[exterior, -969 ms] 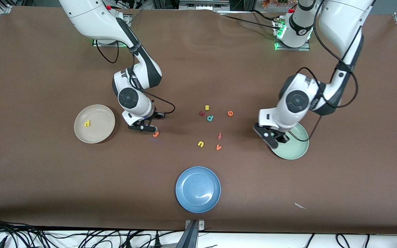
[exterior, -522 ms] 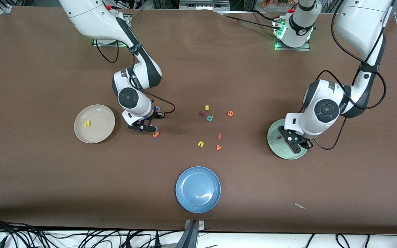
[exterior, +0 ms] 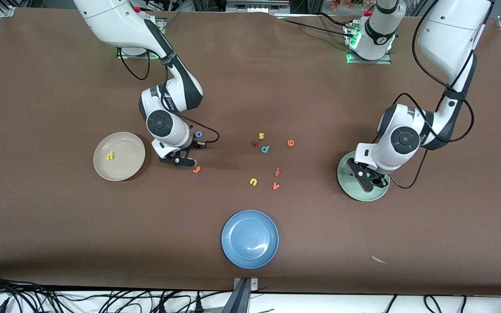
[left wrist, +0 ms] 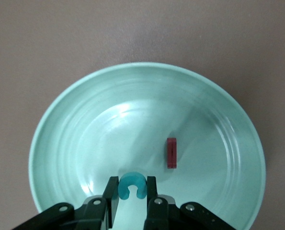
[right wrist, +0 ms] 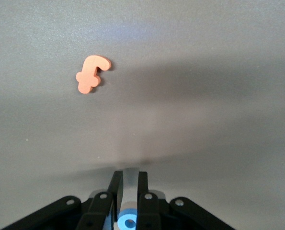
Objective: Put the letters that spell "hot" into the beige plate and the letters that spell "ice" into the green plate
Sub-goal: 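Drop the teal c on the green plate while the right gripper grasps the ring, then drop the blue ring on the white plate while the left gripper grasps the e, then drop the orange e on the green plate while the right gripper grasps the f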
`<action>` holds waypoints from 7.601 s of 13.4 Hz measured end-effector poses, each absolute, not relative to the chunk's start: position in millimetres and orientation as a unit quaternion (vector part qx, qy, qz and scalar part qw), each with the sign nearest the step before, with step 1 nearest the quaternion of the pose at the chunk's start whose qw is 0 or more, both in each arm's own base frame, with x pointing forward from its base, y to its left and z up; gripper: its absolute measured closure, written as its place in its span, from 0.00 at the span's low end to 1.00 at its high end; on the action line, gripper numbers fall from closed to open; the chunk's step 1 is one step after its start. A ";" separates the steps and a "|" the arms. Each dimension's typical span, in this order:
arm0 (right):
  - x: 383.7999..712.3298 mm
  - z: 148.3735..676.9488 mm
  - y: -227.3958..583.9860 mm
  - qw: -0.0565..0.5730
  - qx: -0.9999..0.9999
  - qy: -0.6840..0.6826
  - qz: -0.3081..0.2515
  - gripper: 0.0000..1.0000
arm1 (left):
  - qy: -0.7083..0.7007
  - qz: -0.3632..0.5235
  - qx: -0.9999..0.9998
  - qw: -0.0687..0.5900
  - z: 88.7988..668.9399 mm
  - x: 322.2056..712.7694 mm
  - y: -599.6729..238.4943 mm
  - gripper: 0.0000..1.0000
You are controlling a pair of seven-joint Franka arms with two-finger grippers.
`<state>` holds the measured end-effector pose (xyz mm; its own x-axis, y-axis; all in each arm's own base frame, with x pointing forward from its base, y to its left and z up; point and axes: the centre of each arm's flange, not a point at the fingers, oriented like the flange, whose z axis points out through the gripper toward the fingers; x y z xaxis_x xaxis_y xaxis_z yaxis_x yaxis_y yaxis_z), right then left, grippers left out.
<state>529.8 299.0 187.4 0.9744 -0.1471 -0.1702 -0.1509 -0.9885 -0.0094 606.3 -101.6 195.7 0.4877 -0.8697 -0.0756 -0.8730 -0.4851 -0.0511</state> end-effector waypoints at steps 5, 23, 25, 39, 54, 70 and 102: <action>517.2 186.1 316.8 0.004 -0.991 0.100 0.090 0.49 | 0.522 0.022 -0.852 0.048 196.7 610.4 -84.0 0.65; 480.0 186.5 307.7 0.003 -0.991 0.110 0.079 0.51 | 0.272 0.034 -0.962 -0.003 247.0 553.9 -273.4 0.00; 479.2 184.9 307.1 0.003 -0.991 0.110 0.079 0.51 | 0.218 0.043 -0.975 -0.004 239.9 533.7 -304.2 0.00; 476.7 177.0 310.0 0.005 -0.992 0.107 0.073 0.52 | 0.168 0.052 -0.984 -0.026 176.9 489.7 -357.3 0.66; 486.7 201.6 306.5 0.001 -0.991 0.112 0.079 0.69 | 0.141 0.038 -0.989 -0.027 179.1 508.6 -340.7 0.44; 565.2 211.3 45.9 -0.045 -0.988 0.012 0.144 0.63 | 0.136 0.024 -0.990 -0.031 172.7 514.0 -337.3 0.51; 583.5 185.9 294.9 0.041 -0.967 0.252 0.001 0.23 | 0.222 0.023 -0.974 0.020 256.6 601.5 -83.9 0.02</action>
